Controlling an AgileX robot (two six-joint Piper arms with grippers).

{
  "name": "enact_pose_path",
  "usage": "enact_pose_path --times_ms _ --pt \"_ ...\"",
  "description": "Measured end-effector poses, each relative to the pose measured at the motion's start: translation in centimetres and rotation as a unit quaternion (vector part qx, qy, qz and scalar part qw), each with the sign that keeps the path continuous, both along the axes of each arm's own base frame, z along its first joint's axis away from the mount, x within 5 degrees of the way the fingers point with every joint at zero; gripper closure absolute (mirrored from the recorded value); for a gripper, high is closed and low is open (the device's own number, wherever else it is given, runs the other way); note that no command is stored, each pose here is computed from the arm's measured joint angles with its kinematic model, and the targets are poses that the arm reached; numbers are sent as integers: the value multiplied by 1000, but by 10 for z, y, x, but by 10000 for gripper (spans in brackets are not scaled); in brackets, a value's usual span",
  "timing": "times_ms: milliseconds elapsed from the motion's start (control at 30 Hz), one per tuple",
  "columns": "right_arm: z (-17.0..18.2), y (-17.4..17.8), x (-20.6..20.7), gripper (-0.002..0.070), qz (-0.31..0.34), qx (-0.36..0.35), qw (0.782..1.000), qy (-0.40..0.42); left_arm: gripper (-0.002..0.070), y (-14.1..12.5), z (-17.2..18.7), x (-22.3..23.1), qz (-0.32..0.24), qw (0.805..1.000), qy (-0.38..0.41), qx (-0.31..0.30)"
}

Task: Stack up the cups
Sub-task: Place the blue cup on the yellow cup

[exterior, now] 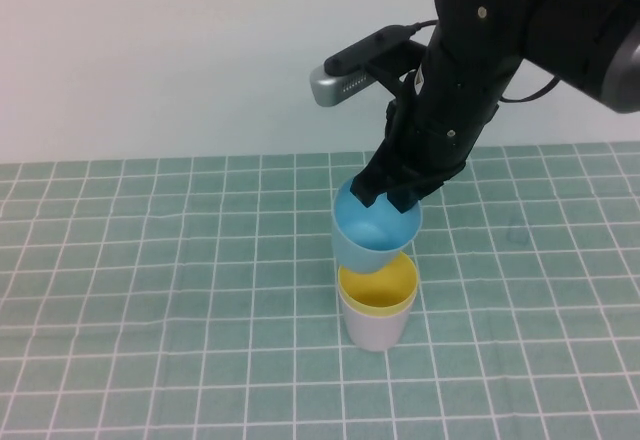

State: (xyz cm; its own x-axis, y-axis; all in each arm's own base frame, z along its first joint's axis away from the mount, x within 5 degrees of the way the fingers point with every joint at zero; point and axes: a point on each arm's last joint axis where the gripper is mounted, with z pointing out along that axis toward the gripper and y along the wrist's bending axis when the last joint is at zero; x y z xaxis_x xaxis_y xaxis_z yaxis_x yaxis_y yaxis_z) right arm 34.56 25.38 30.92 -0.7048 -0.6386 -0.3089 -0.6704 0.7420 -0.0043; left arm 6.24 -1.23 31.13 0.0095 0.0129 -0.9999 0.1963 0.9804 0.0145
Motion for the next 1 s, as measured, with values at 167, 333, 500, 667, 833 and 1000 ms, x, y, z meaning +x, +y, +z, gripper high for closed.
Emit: enact_pose_path --times_ms 167,333,500,667,833,1000 --pt "1 -2 2 652 -8 -11 1000 -10 676 4 -12 -12 15 998 -52 -12" --pt "1 -1 1 652 -12 -2 1000 -3 676 7 -20 -31 21 991 -132 -24" --pt "1 0 0 652 -12 1 1000 -1 676 7 -23 -29 21 989 -146 -19" --pt "1 1 0 652 -15 3 1000 1 676 7 -23 -29 21 988 -148 -20" --pt "1 1 0 652 -16 4 1000 1 676 7 -23 -29 21 989 -148 -20" --pt "-7 0 -2 652 -16 -2 1000 16 676 7 -21 -30 21 986 -162 -22"
